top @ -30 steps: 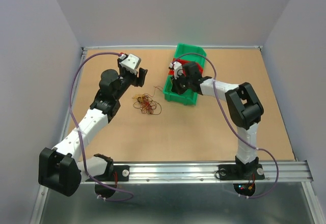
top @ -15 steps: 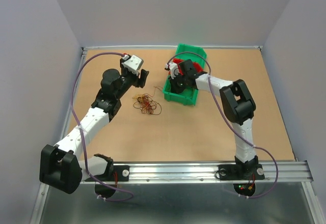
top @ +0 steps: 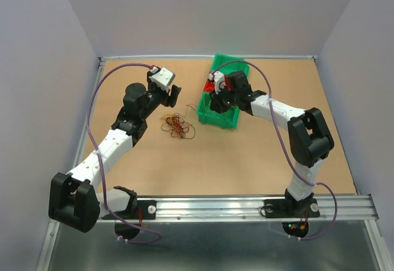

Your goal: Untangle the cables

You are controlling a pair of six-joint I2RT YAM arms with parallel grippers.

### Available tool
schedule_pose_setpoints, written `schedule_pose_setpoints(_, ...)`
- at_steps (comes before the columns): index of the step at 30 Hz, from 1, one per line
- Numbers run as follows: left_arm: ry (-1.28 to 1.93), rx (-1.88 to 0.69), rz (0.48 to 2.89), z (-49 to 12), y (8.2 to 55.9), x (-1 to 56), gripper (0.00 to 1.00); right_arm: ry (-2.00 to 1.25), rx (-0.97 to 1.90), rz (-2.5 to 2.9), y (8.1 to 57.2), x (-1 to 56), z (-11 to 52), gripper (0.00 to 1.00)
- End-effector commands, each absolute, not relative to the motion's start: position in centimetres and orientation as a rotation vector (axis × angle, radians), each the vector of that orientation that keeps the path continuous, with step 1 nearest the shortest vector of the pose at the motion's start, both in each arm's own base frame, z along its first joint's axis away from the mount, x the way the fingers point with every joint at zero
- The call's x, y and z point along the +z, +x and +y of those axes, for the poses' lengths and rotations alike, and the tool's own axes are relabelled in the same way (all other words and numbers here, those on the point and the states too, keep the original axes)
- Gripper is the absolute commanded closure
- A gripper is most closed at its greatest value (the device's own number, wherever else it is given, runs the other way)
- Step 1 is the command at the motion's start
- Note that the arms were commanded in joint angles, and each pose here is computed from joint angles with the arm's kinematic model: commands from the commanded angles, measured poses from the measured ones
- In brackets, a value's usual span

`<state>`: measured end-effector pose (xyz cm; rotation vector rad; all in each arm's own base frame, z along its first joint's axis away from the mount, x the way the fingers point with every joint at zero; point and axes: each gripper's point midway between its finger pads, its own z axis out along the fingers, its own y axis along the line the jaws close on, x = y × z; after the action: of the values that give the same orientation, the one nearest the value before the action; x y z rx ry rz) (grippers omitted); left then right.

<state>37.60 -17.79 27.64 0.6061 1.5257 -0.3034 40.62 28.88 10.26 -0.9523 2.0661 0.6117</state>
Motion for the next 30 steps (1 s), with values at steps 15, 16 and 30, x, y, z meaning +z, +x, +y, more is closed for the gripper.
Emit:
schedule_pose_setpoints(15, 0.698, -0.336, 1.55, -19.2, 38.2, 26.5, 0.2, -0.767, 0.587, 1.857, 41.1, 17.1, 28.2, 0.41)
schedule_pose_setpoints(16, 0.703, -0.339, 1.556, -19.4, 38.6, 26.8, 0.19, -0.77, 0.601, 1.843, 40.8, 17.5, 28.2, 0.39)
schedule_pose_setpoints(30, 0.915, -0.42, 1.899, -22.0, 40.2, 14.9, 0.19, -0.475, 0.548, 1.618, 37.1, 25.6, 23.4, 0.23)
